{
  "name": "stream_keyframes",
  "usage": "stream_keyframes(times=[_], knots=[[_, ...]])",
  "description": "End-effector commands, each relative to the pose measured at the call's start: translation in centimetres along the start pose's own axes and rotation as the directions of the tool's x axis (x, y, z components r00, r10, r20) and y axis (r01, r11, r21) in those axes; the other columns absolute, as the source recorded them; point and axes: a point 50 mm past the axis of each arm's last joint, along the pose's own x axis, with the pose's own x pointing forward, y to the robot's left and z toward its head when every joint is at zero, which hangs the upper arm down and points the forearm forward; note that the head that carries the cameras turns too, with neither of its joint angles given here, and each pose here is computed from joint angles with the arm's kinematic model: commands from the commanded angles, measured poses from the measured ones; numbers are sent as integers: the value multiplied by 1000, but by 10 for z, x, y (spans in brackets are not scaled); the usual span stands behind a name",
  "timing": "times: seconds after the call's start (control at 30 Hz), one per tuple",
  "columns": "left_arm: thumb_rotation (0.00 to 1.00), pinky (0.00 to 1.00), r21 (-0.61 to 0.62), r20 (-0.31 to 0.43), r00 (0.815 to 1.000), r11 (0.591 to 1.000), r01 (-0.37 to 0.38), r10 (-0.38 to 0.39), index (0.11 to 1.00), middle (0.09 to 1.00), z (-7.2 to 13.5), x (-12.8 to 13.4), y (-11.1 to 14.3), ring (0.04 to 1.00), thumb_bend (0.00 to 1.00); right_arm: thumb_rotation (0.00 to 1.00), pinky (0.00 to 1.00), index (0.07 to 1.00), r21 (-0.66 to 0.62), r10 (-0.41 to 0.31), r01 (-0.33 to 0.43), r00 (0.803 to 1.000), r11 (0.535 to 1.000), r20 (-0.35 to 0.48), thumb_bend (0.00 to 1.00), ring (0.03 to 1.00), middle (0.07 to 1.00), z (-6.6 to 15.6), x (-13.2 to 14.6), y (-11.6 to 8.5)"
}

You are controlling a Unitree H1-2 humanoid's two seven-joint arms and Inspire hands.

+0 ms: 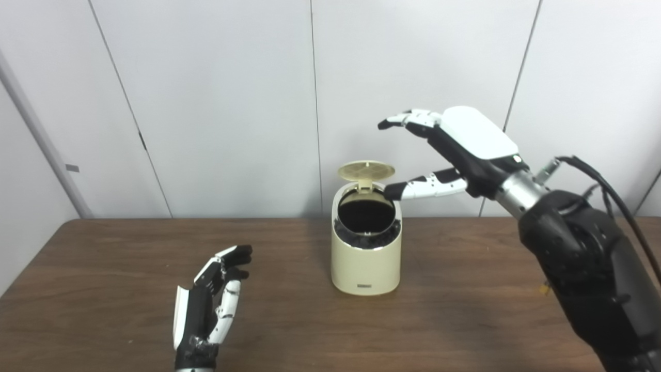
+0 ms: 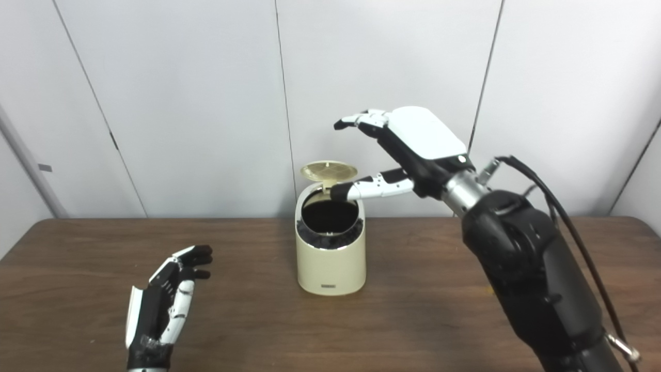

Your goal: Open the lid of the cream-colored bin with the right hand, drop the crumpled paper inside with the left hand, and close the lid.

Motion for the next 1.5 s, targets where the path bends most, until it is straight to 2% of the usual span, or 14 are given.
stream_keyframes(times=[0.0,0.23,0.47,0.73,0.87,1.07,1.3,1.47], knots=[[717,626,9,18,1000,1000,9,-9,723,742,-1,3,-4,720,258,956,894,876,-56,-54,55,998,997,27,948,976,909,8,14,-24],[716,624,14,22,1000,1000,9,-9,721,742,-1,3,-5,722,257,973,953,908,-77,-10,11,1000,997,12,954,1000,940,8,33,-16],[715,627,14,25,1000,1000,6,-6,718,743,1,3,-8,726,257,966,940,898,-85,14,-13,1000,996,4,954,999,938,8,46,-3],[705,626,15,24,1000,1000,5,-5,715,739,1,2,-7,722,263,966,938,883,-77,97,-97,995,992,-4,968,999,929,9,54,15],[714,623,9,25,1000,1000,4,-4,717,740,2,1,-7,721,275,976,939,878,-71,124,-125,992,990,-6,971,999,929,9,54,23],[714,626,15,25,1000,1000,5,-6,719,743,1,1,-6,727,286,951,968,874,-51,140,-141,990,989,-17,913,993,925,11,47,26],[691,623,12,27,1000,1000,2,-2,710,738,2,2,-5,721,275,935,942,844,-26,126,-127,992,992,-20,865,974,896,5,38,32],[688,633,-4,22,1000,1000,4,-4,717,743,2,2,-7,727,282,954,934,811,0,105,-105,994,994,-3,883,954,852,5,24,34]])
